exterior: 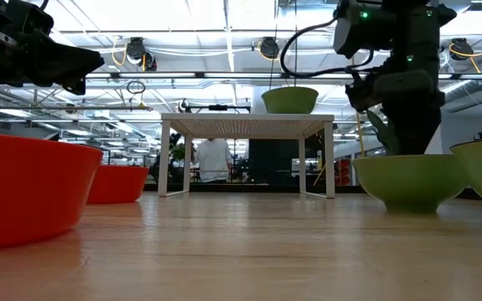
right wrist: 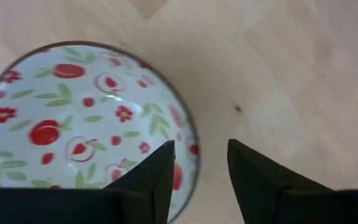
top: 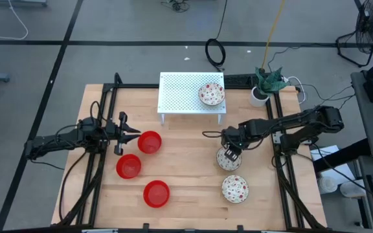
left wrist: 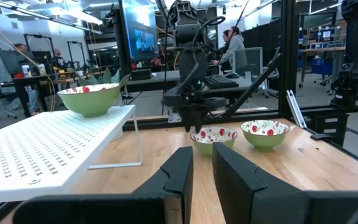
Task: Pick & Place Mini bowls
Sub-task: Stack the top white patterned bowl on the white patterned bowl on the shelf
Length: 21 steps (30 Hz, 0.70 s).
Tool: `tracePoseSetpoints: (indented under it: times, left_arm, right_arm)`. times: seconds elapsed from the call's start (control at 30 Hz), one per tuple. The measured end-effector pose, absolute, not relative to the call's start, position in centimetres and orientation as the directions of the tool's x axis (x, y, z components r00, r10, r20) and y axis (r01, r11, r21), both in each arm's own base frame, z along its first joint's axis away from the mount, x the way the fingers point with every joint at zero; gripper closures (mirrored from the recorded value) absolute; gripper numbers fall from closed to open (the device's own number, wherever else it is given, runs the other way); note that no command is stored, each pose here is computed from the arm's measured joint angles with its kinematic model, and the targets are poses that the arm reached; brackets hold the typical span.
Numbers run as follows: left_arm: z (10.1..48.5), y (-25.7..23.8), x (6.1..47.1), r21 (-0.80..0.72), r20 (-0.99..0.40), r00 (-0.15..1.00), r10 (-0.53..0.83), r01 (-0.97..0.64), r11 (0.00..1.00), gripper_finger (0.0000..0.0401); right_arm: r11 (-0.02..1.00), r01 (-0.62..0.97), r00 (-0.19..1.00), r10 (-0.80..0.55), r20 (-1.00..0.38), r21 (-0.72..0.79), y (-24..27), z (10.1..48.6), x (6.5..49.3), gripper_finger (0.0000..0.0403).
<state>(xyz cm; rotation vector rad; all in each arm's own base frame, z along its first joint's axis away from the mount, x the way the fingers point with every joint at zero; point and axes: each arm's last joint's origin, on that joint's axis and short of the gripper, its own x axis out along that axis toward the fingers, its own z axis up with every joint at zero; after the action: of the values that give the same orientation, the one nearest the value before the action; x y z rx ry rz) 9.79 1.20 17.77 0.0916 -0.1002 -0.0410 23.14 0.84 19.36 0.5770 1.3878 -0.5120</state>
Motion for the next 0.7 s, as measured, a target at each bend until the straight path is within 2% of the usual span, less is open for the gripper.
tracePoseSetpoints:
  times: [0.7]
  left_arm:
    - [17.78, 1.2, 9.79, 0.093, 0.098, 0.994, -0.045, 0.036, 0.995, 0.0336]
  right_arm:
    - [0.763, 0.644, 0.129, -0.045, -0.991, 0.049, 1.48, 19.38, 23.19, 0.027]
